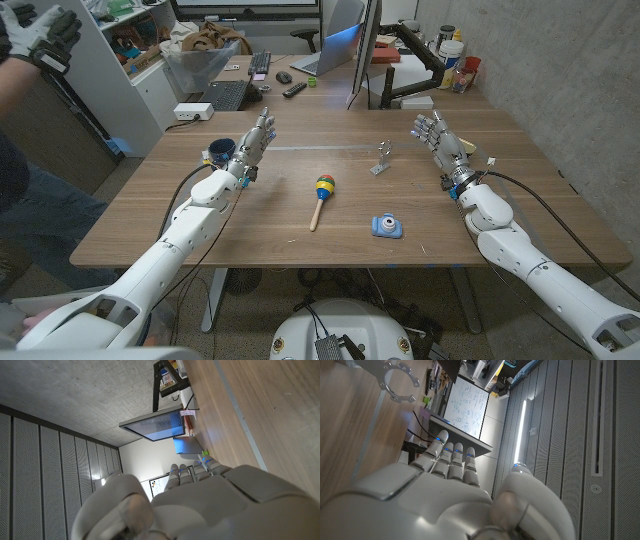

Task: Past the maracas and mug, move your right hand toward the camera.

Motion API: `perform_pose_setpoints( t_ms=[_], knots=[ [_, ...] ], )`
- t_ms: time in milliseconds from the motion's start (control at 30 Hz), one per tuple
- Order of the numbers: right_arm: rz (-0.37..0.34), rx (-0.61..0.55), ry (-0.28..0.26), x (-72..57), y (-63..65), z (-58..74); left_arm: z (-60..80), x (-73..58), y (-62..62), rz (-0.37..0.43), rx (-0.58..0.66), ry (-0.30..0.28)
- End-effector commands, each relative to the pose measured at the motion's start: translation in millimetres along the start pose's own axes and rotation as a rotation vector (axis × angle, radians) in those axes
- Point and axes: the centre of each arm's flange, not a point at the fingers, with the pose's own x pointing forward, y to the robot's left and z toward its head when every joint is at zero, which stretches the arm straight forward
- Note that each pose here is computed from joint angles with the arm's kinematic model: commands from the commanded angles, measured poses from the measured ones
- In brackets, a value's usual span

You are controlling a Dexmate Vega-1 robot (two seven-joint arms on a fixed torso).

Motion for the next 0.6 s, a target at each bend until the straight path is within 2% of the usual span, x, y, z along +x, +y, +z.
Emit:
perform_pose_setpoints(
  t_ms=[33, 367, 600],
  knots=[
    [0.032, -0.012, -0.031, -2.2, 8.4, 8.2, 5.0, 1.9, 0.8, -0.002, 0.014, -0.006],
    [0.051, -0.049, -0.042, -5.0, 12.7, 14.8, 3.7, 1.8, -0.1, -0.004, 0.014, -0.002],
    [0.075, -0.028, -0.065, -2.9, 23.3, 20.0, 4.2, 1.0, -1.4, -0.004, 0.004, -0.016]
  ],
)
